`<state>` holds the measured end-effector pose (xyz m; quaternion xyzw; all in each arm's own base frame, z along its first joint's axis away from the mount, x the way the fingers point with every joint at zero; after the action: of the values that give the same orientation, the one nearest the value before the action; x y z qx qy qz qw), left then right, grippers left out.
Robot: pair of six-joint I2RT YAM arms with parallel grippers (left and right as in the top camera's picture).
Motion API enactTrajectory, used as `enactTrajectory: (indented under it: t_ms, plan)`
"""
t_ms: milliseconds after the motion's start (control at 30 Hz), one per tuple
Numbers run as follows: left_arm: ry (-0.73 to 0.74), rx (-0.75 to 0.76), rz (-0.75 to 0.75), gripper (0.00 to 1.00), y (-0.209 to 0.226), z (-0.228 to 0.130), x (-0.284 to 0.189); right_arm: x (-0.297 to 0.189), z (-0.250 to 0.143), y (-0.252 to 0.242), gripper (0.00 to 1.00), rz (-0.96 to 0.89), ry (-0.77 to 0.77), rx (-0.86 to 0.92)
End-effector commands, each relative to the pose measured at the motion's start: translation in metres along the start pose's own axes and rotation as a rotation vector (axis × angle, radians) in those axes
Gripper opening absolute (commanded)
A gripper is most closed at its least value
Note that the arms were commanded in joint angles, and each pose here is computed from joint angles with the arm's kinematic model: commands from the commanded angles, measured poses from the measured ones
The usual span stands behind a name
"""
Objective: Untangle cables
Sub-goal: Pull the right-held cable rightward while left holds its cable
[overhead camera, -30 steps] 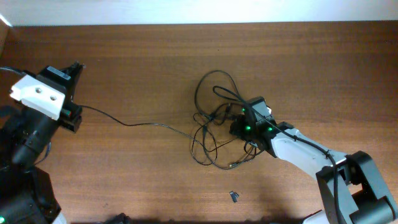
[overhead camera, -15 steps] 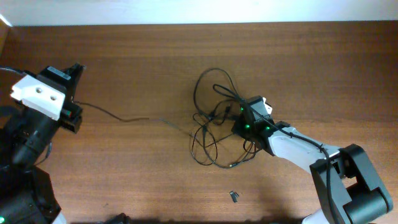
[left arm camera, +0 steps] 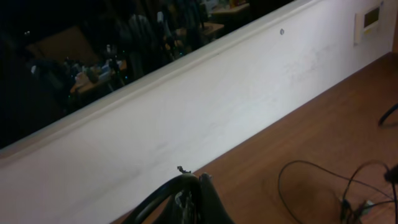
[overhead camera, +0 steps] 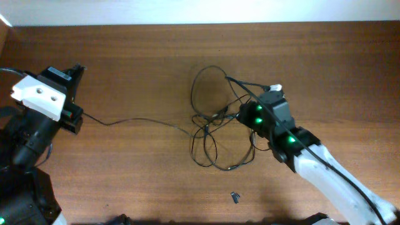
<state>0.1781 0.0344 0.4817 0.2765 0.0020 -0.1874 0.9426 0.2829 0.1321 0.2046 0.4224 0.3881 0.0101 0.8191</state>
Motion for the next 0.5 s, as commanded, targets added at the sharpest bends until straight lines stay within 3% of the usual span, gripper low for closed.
enactTrajectory:
  t_ms: [0,67,133,233,333,467]
  plan:
    - [0.012,-0.02,0.008,0.0,0.002,-0.002,0.0,-0.058,0.022,0.028,0.04,0.177,-0.204,-0.003]
    - [0.018,-0.027,0.004,0.0,0.003,-0.004,0.002,-0.086,0.031,0.041,0.04,0.28,-0.299,0.008]
    - [0.027,-0.041,-0.004,0.0,0.003,-0.007,0.004,-0.126,0.045,0.052,0.04,0.372,-0.498,-0.041]
    - [0.045,-0.066,-0.018,0.0,0.007,-0.014,0.01,-0.155,0.061,0.049,0.04,0.27,-0.784,-0.117]
    - [0.066,-0.099,-0.035,0.0,0.01,-0.023,0.018,-0.153,0.065,0.044,0.04,0.167,-0.849,-0.174]
    - [0.094,-0.16,-0.056,0.0,0.016,-0.036,0.029,-0.145,0.061,0.044,0.04,0.166,-0.79,-0.222]
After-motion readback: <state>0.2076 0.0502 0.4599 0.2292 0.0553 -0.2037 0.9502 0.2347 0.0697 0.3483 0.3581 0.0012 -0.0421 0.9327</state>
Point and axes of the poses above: each gripper's point midway between its finger pads, its own x axis out along the fingers, its own y axis along the line the jaws close on, z = x × y, the point moved 10 cm from there along -x, back along the fingers, and after that the axes turned 10 degrees about x, right-handed, at the moved point
